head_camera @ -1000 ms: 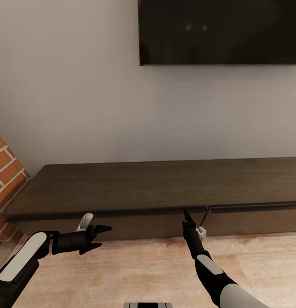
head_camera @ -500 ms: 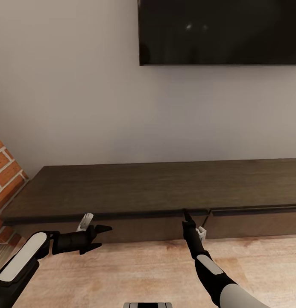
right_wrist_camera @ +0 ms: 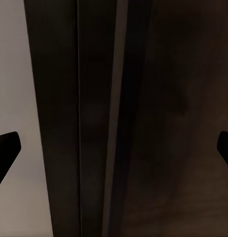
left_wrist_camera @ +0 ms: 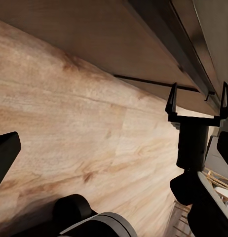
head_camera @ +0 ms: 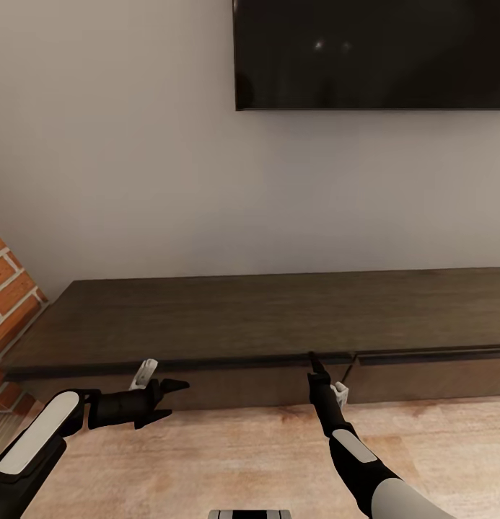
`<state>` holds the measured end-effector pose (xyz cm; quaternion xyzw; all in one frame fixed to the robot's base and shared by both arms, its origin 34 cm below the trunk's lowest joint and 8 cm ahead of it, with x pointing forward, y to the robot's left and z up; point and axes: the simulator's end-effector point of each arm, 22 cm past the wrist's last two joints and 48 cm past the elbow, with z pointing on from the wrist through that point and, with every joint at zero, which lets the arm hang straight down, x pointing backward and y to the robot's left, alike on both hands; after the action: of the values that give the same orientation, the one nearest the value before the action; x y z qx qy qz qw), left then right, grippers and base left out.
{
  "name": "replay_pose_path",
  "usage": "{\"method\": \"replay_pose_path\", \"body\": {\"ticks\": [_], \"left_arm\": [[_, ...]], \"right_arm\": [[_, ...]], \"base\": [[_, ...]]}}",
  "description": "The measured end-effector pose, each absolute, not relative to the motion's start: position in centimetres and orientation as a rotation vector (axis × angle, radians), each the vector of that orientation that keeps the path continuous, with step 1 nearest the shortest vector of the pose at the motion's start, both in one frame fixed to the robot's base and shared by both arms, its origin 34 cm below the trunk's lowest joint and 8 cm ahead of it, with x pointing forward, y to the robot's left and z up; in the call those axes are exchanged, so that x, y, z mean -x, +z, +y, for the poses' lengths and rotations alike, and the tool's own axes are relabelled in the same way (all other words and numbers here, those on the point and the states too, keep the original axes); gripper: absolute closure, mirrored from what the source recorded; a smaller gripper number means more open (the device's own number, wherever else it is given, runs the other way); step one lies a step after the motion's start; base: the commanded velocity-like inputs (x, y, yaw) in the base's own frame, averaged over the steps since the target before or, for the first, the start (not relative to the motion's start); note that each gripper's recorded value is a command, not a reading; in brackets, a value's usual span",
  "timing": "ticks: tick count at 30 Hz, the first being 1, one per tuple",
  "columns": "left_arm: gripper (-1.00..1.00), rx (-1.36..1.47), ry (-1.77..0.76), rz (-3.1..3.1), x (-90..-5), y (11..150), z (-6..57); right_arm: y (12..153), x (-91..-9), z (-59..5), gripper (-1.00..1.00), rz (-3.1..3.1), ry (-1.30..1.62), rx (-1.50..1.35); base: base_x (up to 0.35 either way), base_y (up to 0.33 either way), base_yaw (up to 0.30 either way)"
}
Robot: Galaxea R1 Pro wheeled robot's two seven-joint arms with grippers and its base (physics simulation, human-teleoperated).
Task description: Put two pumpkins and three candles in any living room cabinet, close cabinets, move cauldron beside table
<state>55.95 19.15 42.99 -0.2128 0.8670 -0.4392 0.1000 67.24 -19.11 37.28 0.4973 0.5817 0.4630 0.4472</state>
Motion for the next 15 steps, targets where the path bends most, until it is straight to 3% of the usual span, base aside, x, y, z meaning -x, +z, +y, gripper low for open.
{"method": "replay_pose_path", "body": {"ticks": [15], "left_arm": [[-1.00, 0.631, -1.299, 2.563, -55.95, 42.94, 19.09]], "right_arm": [[37.27, -67.24, -19.10, -1.00, 1.440, 1.146, -1.231]], "base": [[0.016, 0.000, 0.000]]}}
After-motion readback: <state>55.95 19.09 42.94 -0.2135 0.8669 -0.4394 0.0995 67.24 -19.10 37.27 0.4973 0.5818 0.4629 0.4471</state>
